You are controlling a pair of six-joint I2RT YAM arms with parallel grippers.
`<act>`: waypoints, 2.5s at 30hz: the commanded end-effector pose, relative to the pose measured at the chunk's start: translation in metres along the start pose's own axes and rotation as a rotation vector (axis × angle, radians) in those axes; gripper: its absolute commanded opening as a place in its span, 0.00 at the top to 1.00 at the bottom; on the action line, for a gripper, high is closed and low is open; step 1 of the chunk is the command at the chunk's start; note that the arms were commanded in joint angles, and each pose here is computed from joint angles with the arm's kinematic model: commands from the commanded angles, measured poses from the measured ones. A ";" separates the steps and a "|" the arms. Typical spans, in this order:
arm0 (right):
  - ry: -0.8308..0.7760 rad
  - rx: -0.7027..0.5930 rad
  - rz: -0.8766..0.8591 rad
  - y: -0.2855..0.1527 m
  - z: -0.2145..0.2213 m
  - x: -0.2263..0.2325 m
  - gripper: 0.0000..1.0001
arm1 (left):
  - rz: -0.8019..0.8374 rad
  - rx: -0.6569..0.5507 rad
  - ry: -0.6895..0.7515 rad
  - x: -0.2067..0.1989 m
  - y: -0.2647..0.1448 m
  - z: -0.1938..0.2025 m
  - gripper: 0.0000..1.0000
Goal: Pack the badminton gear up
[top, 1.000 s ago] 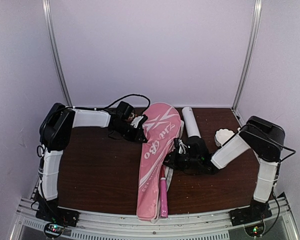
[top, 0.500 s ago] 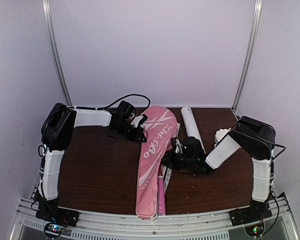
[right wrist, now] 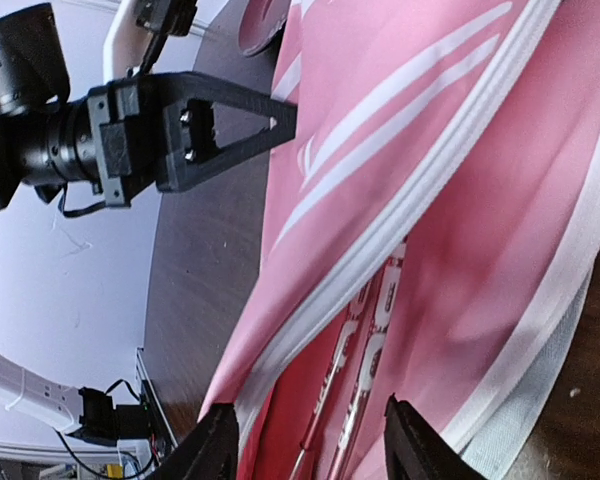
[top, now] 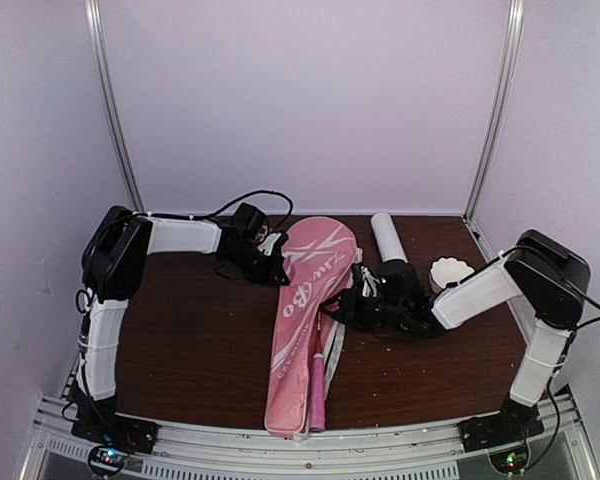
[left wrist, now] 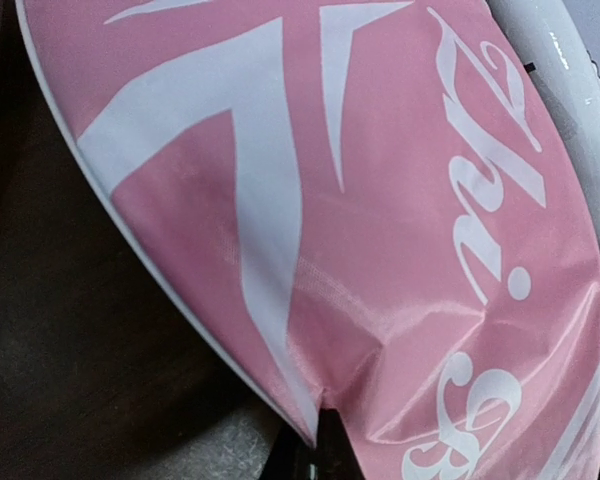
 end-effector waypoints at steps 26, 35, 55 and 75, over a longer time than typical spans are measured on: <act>-0.923 0.176 0.064 -0.096 0.175 0.013 0.46 | -0.200 -0.095 0.102 -0.074 -0.114 0.071 0.52; -0.888 0.255 0.041 -0.082 0.210 0.005 0.48 | -0.068 0.009 0.091 -0.172 -0.079 0.147 0.56; -1.076 0.290 0.092 -0.072 0.243 0.012 0.43 | -0.217 0.152 0.078 -0.192 -0.048 0.184 0.53; -1.151 0.212 0.249 -0.057 0.230 0.013 0.65 | -0.230 0.212 0.075 -0.192 -0.034 0.191 0.94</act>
Point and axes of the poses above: each gripper's point midway between its finger pads, its own y axis out along the fingers, its own x axis along the line the jaws close on, z = x × y, the point moved 2 cm from there along -y, back along the fingers, and after that the axes turned 4 degrees about y, right-handed, at the moved point
